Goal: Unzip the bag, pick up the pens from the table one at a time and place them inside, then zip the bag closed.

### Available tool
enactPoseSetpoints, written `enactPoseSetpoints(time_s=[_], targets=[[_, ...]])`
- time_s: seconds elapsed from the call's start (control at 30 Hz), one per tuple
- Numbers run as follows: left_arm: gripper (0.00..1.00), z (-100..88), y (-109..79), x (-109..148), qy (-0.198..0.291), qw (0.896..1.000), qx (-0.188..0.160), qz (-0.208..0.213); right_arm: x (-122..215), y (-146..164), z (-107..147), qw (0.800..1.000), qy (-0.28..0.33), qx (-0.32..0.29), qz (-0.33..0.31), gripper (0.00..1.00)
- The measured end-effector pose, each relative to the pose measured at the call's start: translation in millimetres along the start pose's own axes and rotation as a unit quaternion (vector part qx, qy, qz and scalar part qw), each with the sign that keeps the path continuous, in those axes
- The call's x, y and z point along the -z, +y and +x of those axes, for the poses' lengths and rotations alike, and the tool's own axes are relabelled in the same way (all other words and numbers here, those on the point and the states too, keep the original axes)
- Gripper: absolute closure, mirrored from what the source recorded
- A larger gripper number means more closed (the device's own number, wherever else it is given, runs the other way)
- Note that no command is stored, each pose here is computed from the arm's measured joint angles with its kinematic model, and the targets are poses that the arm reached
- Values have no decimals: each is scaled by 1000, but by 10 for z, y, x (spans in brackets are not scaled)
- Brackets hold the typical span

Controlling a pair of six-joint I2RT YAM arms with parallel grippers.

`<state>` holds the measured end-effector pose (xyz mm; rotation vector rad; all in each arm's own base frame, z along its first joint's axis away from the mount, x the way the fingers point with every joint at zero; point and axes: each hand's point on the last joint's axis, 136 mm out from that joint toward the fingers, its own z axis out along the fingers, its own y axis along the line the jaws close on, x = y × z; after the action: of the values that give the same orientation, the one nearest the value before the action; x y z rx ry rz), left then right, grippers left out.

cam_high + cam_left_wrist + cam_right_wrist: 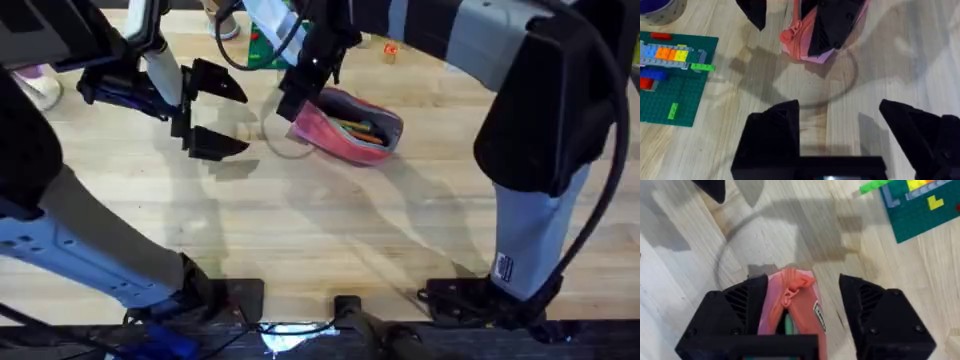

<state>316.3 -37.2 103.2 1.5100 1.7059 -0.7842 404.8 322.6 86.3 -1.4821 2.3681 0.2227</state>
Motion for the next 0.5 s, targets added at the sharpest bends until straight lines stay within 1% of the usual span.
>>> enactPoseSetpoints(time_s=[0.1,0.27,0.37,0.5], targets=[[7,0,0,0,0,1000,0,0,0,-3,-6,1000,-1,0,1,228],[7,0,0,0,0,1000,0,0,0,-13,-25,1000,-5,2,3,393],[8,0,0,0,0,1000,0,0,0,-12,-26,1000,-5,2,3,450],[8,0,0,0,0,1000,0,0,0,-12,-28,1000,-6,2,2,615]])
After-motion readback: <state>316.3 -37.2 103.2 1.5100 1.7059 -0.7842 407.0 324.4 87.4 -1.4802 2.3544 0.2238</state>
